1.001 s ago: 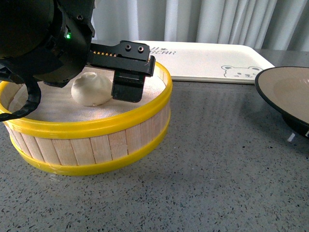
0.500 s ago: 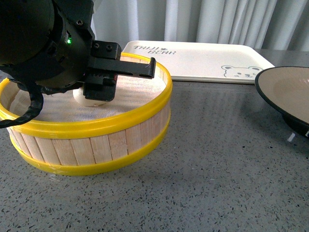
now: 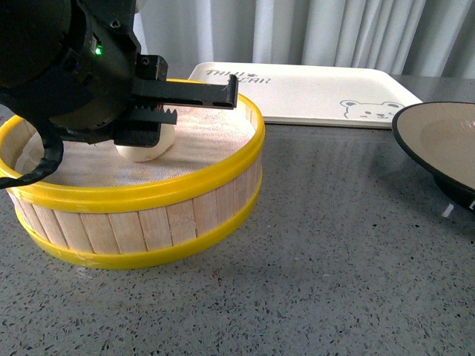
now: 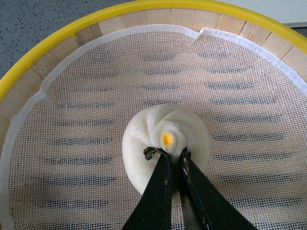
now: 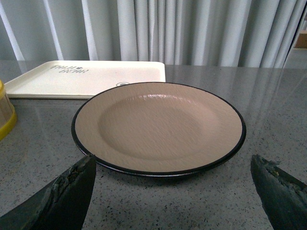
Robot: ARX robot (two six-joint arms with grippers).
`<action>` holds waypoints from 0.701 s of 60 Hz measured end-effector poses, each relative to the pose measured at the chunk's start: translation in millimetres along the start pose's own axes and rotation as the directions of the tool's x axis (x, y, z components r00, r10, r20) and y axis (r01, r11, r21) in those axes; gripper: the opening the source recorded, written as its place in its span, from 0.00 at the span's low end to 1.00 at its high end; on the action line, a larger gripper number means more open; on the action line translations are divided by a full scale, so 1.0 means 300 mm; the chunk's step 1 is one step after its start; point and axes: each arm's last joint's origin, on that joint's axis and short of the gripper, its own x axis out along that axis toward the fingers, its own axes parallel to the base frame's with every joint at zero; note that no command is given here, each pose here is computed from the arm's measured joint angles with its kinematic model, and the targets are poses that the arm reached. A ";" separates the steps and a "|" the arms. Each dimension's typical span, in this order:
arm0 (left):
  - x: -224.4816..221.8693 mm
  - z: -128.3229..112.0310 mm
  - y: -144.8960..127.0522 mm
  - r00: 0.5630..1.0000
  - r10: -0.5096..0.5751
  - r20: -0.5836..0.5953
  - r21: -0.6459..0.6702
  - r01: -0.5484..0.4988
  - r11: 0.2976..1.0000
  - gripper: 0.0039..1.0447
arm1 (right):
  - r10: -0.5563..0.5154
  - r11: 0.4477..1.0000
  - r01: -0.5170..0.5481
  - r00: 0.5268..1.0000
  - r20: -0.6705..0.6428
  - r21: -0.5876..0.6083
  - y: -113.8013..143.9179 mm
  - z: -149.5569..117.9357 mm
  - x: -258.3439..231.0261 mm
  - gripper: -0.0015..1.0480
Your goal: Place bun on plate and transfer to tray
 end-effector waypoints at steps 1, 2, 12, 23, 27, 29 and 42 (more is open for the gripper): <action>-0.002 0.001 0.001 1.000 0.000 0.001 -0.001 0.000 1.000 0.03 | 0.000 1.000 0.000 1.000 0.000 0.000 0.000 0.000 0.000 0.92; -0.004 0.004 0.003 1.000 0.000 0.003 -0.002 0.000 1.000 0.03 | 0.000 1.000 0.000 1.000 0.000 0.000 0.000 0.000 0.000 0.92; -0.030 0.056 0.015 0.999 -0.006 0.037 -0.019 0.006 1.000 0.03 | 0.000 1.000 0.000 1.000 0.000 0.000 0.000 0.000 0.000 0.92; -0.072 0.158 0.008 0.994 -0.022 0.105 -0.022 0.024 0.999 0.03 | 0.000 1.000 0.000 1.000 0.000 0.000 0.000 0.000 0.000 0.92; -0.093 0.210 -0.009 0.989 -0.037 0.141 -0.017 0.039 0.999 0.03 | 0.000 1.000 0.000 1.000 0.000 0.000 0.000 0.000 0.000 0.92; -0.102 0.236 -0.022 0.986 -0.046 0.159 -0.010 0.048 0.999 0.03 | 0.000 1.000 0.000 1.000 0.000 0.000 0.000 0.000 0.000 0.92; -0.142 0.375 -0.212 0.955 -0.182 0.235 0.081 0.168 0.983 0.03 | 0.000 1.000 0.000 1.000 0.000 0.000 0.000 0.000 0.000 0.92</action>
